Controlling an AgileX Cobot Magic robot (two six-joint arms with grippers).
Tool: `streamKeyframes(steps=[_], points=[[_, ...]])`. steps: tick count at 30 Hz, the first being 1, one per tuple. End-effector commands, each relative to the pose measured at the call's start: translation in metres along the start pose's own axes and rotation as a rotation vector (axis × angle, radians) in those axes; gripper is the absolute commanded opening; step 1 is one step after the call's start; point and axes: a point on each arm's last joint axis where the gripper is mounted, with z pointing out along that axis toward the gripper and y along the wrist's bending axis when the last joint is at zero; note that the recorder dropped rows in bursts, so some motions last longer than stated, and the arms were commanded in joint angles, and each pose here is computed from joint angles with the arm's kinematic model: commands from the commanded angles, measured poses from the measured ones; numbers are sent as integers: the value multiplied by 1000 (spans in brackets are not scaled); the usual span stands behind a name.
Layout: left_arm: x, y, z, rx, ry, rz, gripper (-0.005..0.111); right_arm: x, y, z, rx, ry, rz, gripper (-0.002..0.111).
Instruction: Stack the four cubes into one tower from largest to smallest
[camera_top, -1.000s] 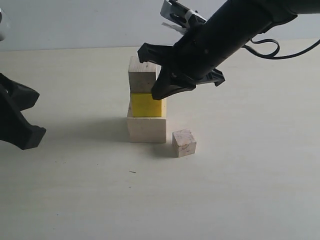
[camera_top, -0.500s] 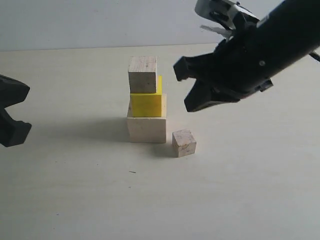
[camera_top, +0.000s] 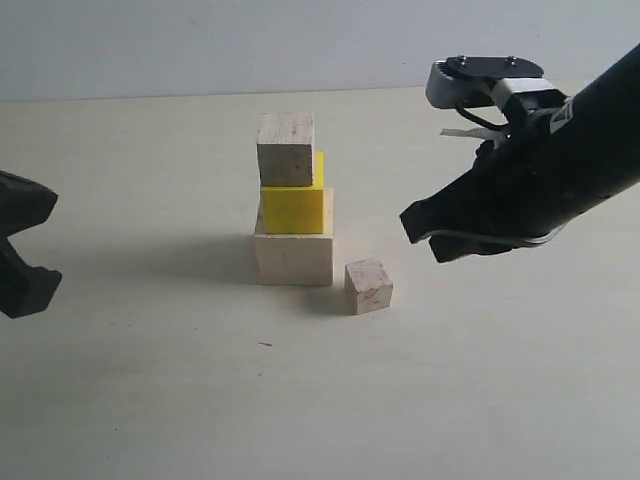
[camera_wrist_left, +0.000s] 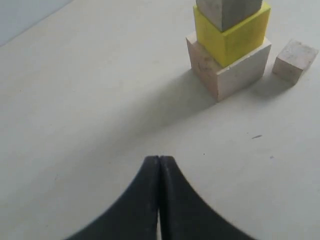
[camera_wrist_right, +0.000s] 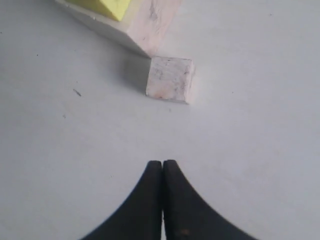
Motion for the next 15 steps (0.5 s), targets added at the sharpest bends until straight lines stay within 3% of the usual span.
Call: streamKeyframes(steps=[1, 6, 15], points=[[2, -1, 2, 5, -25, 20, 0, -5, -3, 11, 16, -25, 15, 2], [2, -2, 4, 8, -40, 34, 0, -5, -2, 27, -29, 22, 90, 15], [6, -2, 7, 0, -37, 54, 0, -1, 33, 42, 3, -39, -34, 14]])
